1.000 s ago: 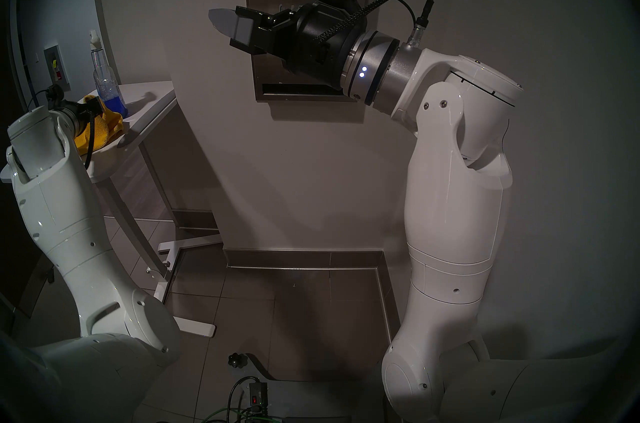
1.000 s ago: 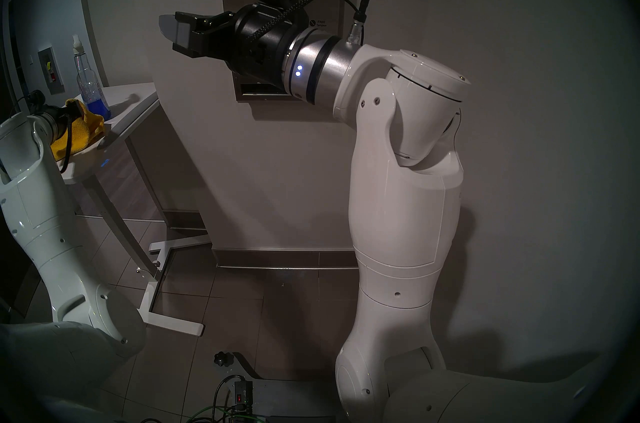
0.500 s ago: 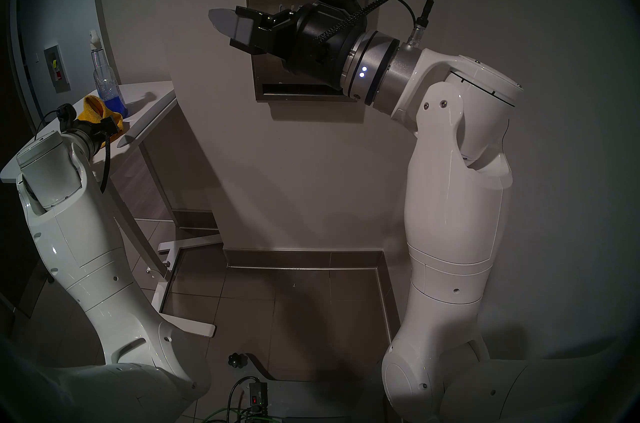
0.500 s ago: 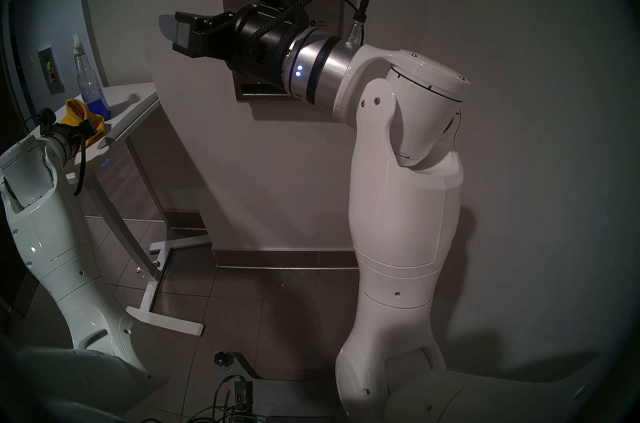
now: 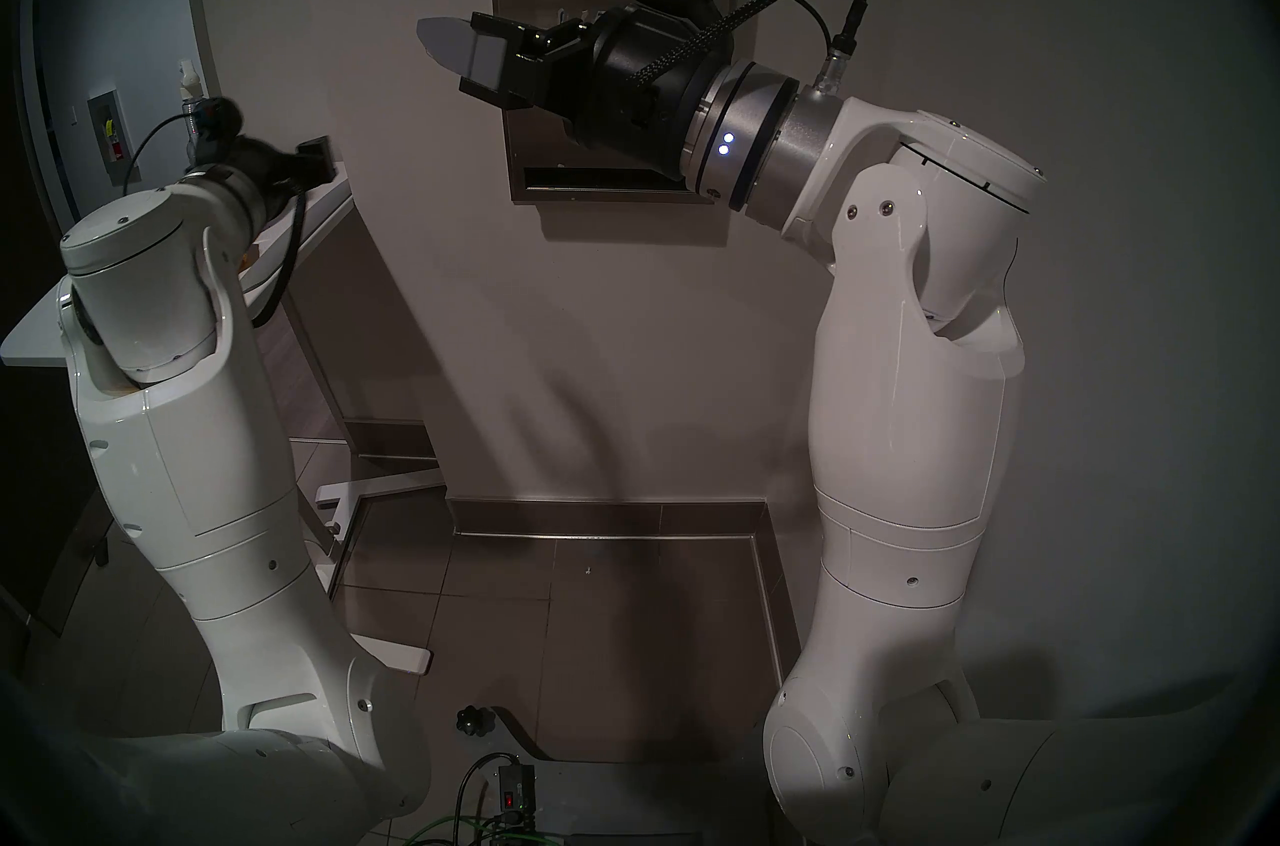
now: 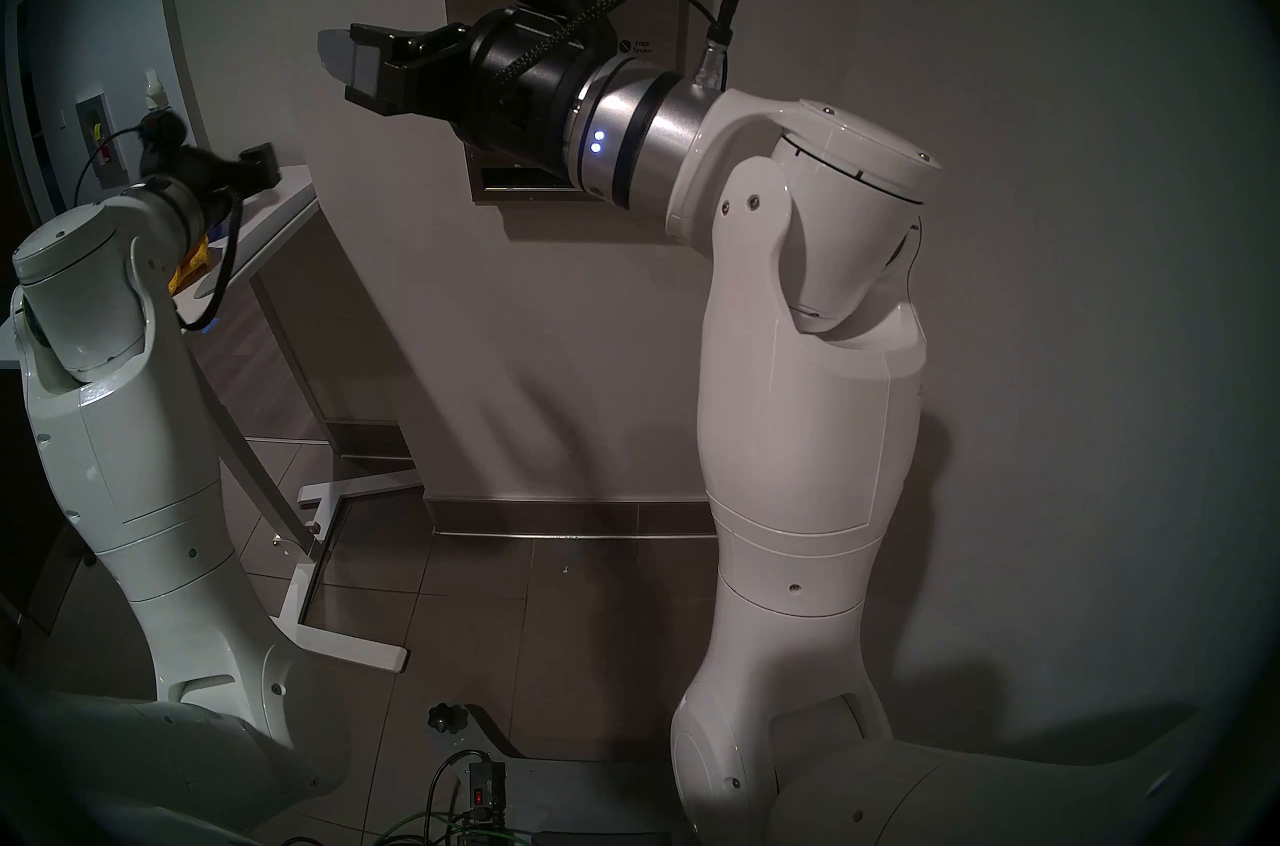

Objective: Pick up the cloth and wipe the surface

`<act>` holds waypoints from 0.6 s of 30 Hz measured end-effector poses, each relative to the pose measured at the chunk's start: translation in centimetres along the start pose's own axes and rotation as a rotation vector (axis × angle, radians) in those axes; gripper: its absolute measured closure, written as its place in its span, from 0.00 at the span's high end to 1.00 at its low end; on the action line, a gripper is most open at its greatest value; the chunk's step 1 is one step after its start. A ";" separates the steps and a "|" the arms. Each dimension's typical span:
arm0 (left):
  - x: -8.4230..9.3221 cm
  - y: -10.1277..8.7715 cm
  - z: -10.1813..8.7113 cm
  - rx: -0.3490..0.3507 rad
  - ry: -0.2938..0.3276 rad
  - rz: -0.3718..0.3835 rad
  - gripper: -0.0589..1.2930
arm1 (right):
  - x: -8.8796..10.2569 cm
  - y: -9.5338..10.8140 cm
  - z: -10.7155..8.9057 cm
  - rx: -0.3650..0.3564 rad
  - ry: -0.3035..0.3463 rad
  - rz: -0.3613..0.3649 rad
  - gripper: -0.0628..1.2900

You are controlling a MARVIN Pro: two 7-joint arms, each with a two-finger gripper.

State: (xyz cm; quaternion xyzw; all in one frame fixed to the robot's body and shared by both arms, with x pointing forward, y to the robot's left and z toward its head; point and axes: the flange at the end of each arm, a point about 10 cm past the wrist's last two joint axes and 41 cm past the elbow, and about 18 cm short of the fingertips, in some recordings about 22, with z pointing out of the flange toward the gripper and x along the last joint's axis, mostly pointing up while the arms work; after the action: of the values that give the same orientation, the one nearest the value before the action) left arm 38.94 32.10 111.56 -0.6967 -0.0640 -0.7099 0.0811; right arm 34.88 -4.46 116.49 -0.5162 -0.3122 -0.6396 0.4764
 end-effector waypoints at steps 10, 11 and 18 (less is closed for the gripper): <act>-1.1 6.5 -0.3 -0.188 0.061 0.167 0.98 | 0.0 0.0 0.0 0.000 0.000 0.000 0.89; -1.4 7.0 -0.3 -0.200 0.062 0.182 0.98 | 0.0 0.0 0.0 0.000 0.000 0.000 0.89; -3.4 8.9 -0.4 -0.246 0.098 0.283 0.98 | 0.0 0.0 0.0 0.000 0.000 -0.001 0.89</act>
State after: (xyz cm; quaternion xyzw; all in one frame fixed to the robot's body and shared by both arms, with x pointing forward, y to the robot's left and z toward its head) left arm 40.45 23.44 107.93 -0.6680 0.1258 -0.7269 0.0974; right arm 34.87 -4.48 116.50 -0.5161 -0.3121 -0.6398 0.4762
